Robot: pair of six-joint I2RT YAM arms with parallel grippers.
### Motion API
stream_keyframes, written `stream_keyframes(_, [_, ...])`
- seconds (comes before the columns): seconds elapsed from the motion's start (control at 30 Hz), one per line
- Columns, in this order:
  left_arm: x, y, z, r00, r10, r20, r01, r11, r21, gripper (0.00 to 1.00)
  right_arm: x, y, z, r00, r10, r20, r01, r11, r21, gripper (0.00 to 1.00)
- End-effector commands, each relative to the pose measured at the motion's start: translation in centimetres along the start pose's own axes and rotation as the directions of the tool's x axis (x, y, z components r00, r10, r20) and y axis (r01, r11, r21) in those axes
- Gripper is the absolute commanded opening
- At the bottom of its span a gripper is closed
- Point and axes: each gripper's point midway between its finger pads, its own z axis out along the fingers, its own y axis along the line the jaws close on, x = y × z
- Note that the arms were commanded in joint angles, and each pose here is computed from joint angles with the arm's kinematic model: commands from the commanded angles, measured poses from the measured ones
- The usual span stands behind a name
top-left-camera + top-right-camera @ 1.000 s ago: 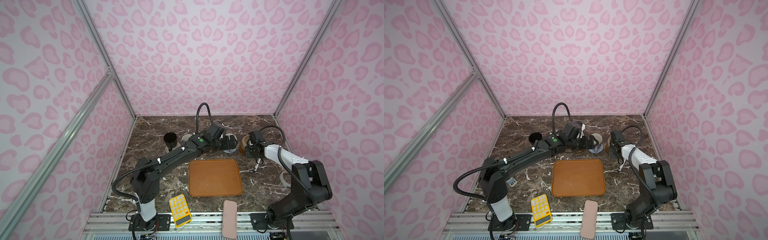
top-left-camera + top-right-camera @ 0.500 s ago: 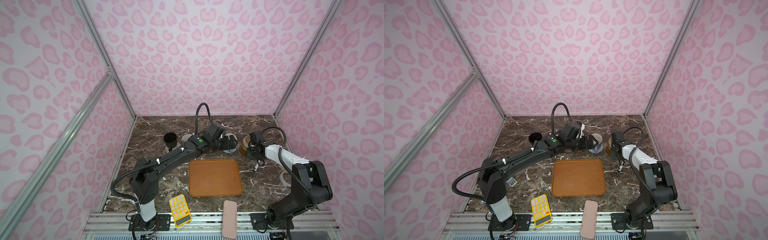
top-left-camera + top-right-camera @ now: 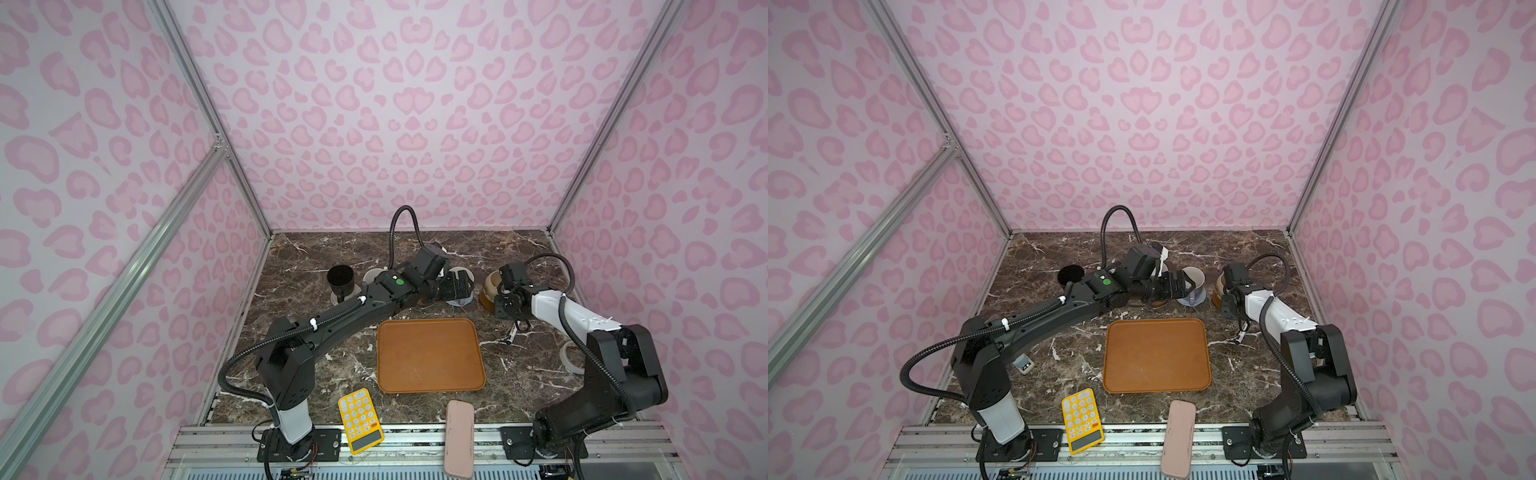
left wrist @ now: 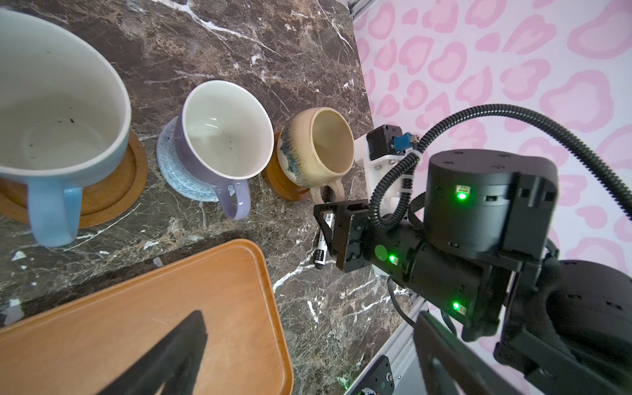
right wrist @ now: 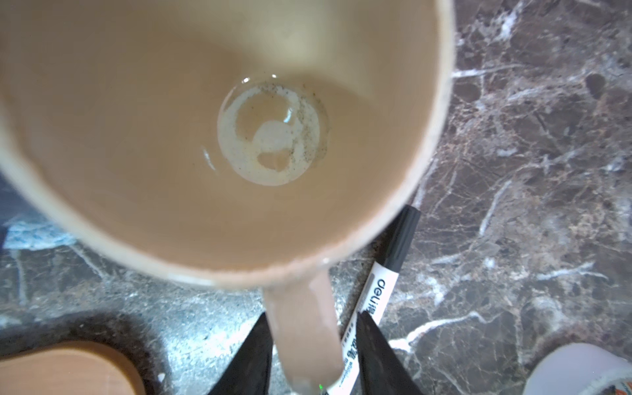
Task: Place cups on coasters
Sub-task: Place the cup on the coaster.
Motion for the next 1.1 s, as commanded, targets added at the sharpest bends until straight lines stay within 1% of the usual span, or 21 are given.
stream_keyframes(0.0, [-0.8,-0.4,-0.8,0.999,0.009,0.037,-0.009,1.000,0.008,0.96,0.1,-0.3,-0.2,1.000,0.013,0.004,-0.013,1.000,0.011,0.45])
stream_keyframes(0.03, [-0.8,-0.4,-0.9,0.999,0.010,0.039,-0.011,1.000,0.007,0.96,0.0,-0.3,-0.2,1.000,0.013,0.007,-0.014,1.000,0.012,0.45])
stream_keyframes(0.13, [-0.9,-0.4,-1.1,0.999,0.014,0.045,-0.015,1.000,0.005,0.96,-0.4,0.0,-0.3,1.000,0.002,0.018,-0.002,1.000,-0.003,0.38])
stream_keyframes(0.17, [-0.9,-0.3,-1.1,0.999,0.015,0.045,-0.015,1.000,0.004,0.96,-0.6,0.0,-0.3,1.000,0.001,0.014,-0.001,1.000,0.002,0.37])
stream_keyframes(0.23, [-0.9,-0.3,-1.2,0.999,0.014,0.043,-0.014,1.000,0.003,0.96,-0.8,0.0,-0.7,1.000,0.004,0.014,-0.005,1.000,0.005,0.38])
stream_keyframes(0.33, [-0.9,-0.1,-1.4,0.999,0.012,0.050,-0.012,1.000,0.000,0.96,-1.0,0.4,-1.1,0.999,0.020,0.040,-0.019,0.999,-0.032,0.40])
stream_keyframes(0.57, [-0.9,0.2,-1.7,0.999,0.005,0.054,-0.005,1.000,-0.005,0.96,-0.3,1.0,-0.3,1.000,0.020,0.003,-0.020,0.998,-0.058,0.37])
stream_keyframes(0.73, [-0.8,0.4,-1.7,0.998,0.002,0.057,-0.002,1.000,-0.006,0.96,-0.5,1.6,-0.6,0.999,0.029,0.015,-0.028,0.995,-0.095,0.37])
stream_keyframes(0.93, [-1.0,0.5,-2.1,0.998,0.001,0.068,-0.001,1.000,-0.007,0.96,-0.4,1.1,-0.8,1.000,0.027,0.014,-0.026,0.997,-0.069,0.38])
stream_keyframes(1.07, [-1.6,1.1,-3.2,0.995,0.005,0.100,-0.003,1.000,-0.025,0.96,-0.7,0.1,-1.9,0.998,0.048,0.044,-0.046,0.998,-0.034,0.43])
